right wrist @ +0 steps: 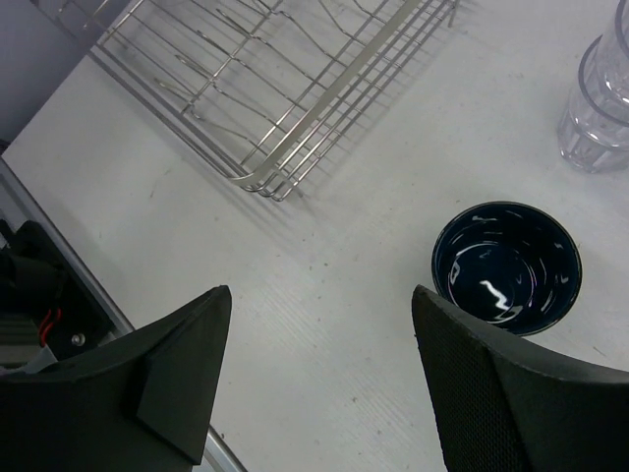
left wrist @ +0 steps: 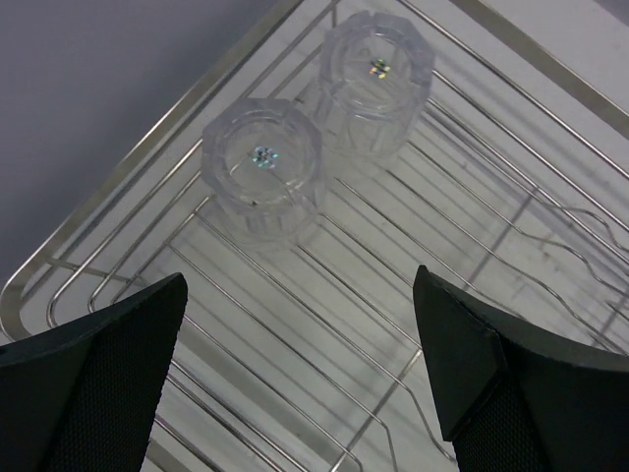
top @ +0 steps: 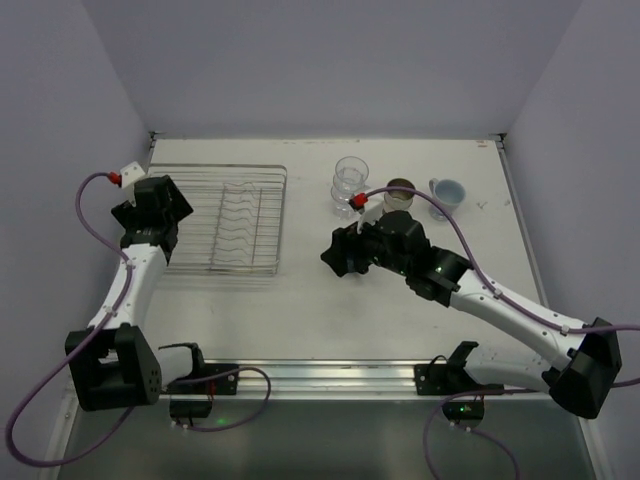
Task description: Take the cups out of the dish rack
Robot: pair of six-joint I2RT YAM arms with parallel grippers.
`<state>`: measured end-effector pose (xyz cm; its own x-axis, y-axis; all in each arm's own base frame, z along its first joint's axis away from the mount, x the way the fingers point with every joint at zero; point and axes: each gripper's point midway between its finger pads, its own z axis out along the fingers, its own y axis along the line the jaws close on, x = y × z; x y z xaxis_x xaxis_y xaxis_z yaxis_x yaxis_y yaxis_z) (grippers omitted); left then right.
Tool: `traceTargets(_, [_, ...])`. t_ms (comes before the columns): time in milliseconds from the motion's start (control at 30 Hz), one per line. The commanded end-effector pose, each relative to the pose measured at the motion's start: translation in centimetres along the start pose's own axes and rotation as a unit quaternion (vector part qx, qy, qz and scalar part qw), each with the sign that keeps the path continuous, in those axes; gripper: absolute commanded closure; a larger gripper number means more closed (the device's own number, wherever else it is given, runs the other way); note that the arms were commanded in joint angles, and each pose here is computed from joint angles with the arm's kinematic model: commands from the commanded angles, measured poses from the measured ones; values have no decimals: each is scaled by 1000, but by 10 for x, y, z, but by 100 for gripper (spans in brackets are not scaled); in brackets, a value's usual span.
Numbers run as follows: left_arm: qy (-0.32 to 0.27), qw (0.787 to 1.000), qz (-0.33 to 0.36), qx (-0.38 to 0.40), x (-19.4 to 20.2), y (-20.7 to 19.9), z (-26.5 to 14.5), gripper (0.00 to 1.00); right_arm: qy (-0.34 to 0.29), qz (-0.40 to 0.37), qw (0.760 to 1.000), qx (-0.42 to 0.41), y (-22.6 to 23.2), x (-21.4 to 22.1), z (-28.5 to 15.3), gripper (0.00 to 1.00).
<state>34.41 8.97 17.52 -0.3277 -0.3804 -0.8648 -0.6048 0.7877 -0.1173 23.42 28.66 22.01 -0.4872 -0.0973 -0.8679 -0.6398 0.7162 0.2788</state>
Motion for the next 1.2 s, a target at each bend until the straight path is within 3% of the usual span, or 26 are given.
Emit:
traceTargets(0, [-35,998,-51,-10,-36,0,22,0,-61,9,998,-29,14,-30,-10,24])
traceTargets(367, [-9,999,-51,-14,-25,15,76,2,-59,8,998,-29,13,-27,-10,24])
traceTargets(733, [-3,999,-34,-17,-22,12,111,15,-37,9,998,-42,17,-18,-1,24])
traceTargets(767, [-2,999,-33,-20,-21,13,112,17,-37,8,998,-40,16,-18,0,24])
traceTargets(867, [0,999,-33,-26,-14,17,113,42,-34,8,999,-38,15,-16,2,25])
traceTargets(967, [4,999,-32,-29,-4,21,111,58,-35,9,999,-38,15,-17,2,25])
traceTargets(1067, [8,999,-44,-16,0,18,103,71,-37,8,999,-39,16,-18,1,24])
traceTargets(1167, [8,997,-70,23,-8,5,86,78,-43,10,998,-43,17,-20,-1,24])
